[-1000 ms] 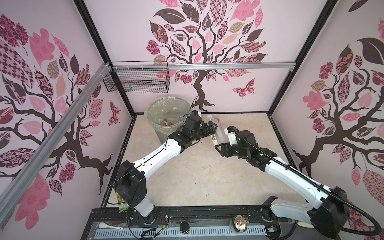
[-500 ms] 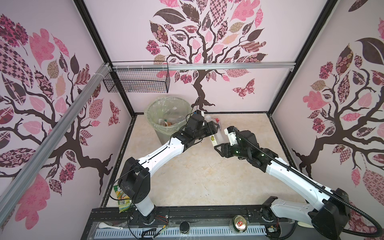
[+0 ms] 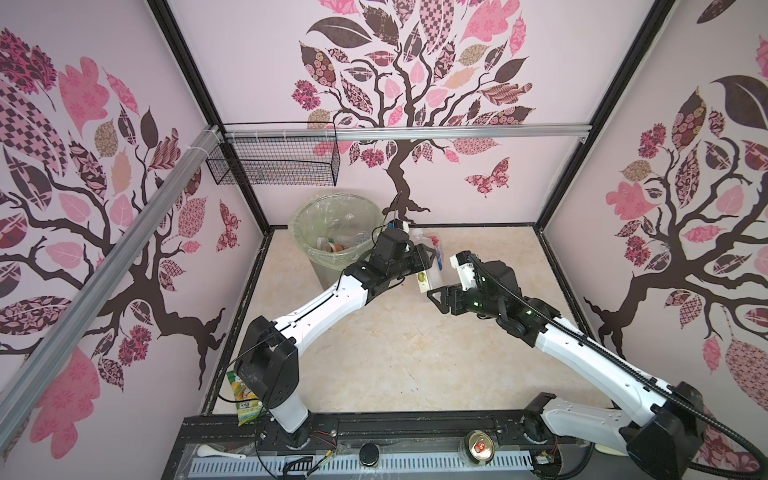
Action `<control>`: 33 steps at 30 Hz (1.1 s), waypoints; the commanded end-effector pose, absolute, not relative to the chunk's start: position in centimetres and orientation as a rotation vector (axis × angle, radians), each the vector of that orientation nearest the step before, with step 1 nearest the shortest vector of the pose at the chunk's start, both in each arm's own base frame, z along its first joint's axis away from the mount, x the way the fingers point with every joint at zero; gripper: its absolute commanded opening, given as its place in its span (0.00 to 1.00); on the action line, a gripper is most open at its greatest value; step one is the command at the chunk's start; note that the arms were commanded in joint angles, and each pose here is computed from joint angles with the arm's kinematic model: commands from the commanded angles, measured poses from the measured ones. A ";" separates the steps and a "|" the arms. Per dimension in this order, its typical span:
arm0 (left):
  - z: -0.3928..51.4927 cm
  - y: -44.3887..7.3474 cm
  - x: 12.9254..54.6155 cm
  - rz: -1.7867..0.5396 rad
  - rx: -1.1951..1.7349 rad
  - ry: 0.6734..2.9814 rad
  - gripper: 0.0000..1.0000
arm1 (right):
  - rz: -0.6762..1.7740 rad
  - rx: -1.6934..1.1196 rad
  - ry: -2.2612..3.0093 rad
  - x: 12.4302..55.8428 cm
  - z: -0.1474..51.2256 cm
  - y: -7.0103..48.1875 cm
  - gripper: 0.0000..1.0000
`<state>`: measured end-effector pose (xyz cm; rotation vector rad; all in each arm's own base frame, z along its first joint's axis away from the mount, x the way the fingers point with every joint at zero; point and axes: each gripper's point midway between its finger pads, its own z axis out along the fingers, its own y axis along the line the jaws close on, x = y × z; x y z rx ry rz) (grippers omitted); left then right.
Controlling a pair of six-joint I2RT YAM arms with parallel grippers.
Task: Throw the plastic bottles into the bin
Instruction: 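Raise the frosted bottle over the bin with left gripper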
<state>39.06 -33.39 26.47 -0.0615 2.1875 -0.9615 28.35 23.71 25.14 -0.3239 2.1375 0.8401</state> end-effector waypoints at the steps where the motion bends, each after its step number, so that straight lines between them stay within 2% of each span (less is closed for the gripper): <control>1: 31.6 -32.0 39.2 -0.897 -0.008 2.079 0.50 | 0.821 -0.320 2.044 28.0 28.0 22.9 0.85; 4: 33.5 -31.1 39.3 -0.823 0.032 2.044 0.50 | 0.795 -0.314 2.028 27.9 29.0 22.3 0.99; 14: 43.3 -25.9 39.7 -0.586 0.091 1.814 0.51 | 0.822 -0.323 1.943 28.5 33.6 22.9 1.00; 19: 49.9 -20.7 39.4 -0.467 0.053 1.625 0.53 | 0.888 -0.344 1.880 28.9 37.6 24.2 1.00; 23: 56.4 -16.6 37.5 -0.321 0.032 1.435 0.56 | 0.915 -0.355 1.846 29.1 40.1 24.7 1.00; 28: 64.5 -12.7 32.7 -0.195 0.029 1.153 0.56 | 0.933 -0.348 1.832 29.1 40.6 24.8 0.99; 31: 67.0 -10.8 30.9 -0.143 -0.005 1.059 0.56 | 0.946 -0.343 1.849 29.3 39.8 25.1 1.00; 33: 67.0 -10.5 31.4 -0.117 -0.007 1.051 0.56 | 0.956 -0.337 1.857 29.4 39.4 25.3 1.00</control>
